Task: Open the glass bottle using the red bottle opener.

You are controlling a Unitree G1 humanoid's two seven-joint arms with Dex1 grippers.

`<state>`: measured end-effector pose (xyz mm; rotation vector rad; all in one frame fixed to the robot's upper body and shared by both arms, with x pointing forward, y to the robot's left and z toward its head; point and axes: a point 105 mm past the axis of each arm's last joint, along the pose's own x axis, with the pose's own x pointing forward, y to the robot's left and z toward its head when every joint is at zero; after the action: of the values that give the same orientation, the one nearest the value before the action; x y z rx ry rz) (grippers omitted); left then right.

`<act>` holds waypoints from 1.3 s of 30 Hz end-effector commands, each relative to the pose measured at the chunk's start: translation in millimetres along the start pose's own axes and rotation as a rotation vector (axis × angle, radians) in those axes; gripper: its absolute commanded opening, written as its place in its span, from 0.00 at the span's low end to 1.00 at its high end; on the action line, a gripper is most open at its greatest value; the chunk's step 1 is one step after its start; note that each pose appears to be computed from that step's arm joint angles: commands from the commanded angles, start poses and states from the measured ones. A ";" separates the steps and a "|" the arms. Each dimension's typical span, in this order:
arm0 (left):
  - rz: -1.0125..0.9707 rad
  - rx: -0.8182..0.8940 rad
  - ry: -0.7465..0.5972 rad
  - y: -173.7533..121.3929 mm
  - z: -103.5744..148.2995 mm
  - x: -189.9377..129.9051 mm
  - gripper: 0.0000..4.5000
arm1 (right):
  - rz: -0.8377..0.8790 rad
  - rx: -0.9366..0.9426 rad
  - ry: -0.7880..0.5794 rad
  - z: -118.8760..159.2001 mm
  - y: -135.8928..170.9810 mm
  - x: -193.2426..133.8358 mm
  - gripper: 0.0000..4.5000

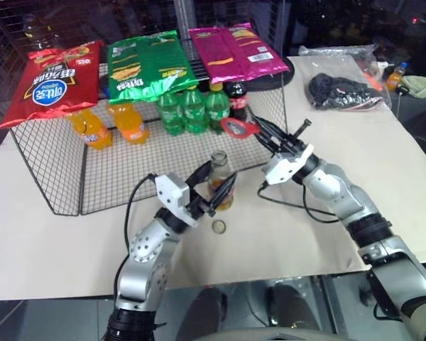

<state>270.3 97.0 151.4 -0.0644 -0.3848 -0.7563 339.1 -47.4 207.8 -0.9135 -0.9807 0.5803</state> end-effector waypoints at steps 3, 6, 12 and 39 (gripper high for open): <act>-0.035 0.017 -0.011 -5.3 8.1 -3.8 0.63 | -0.091 0.037 0.025 -4.7 -20.8 -1.8 0.00; -0.034 0.013 0.004 -4.8 5.8 -7.1 0.63 | -0.109 0.054 0.048 -8.8 -22.6 -2.8 0.00; -0.035 0.038 0.028 -4.6 3.0 -10.4 0.63 | -0.109 0.074 0.058 -9.7 -20.4 -3.5 0.00; -0.048 0.077 0.105 -3.7 -3.9 -34.3 0.98 | -0.052 0.227 0.142 -20.0 -1.8 -19.5 0.00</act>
<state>252.6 113.7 124.1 0.0336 -0.2663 -0.7749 351.1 -68.5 188.1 -0.7666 -0.7854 0.5608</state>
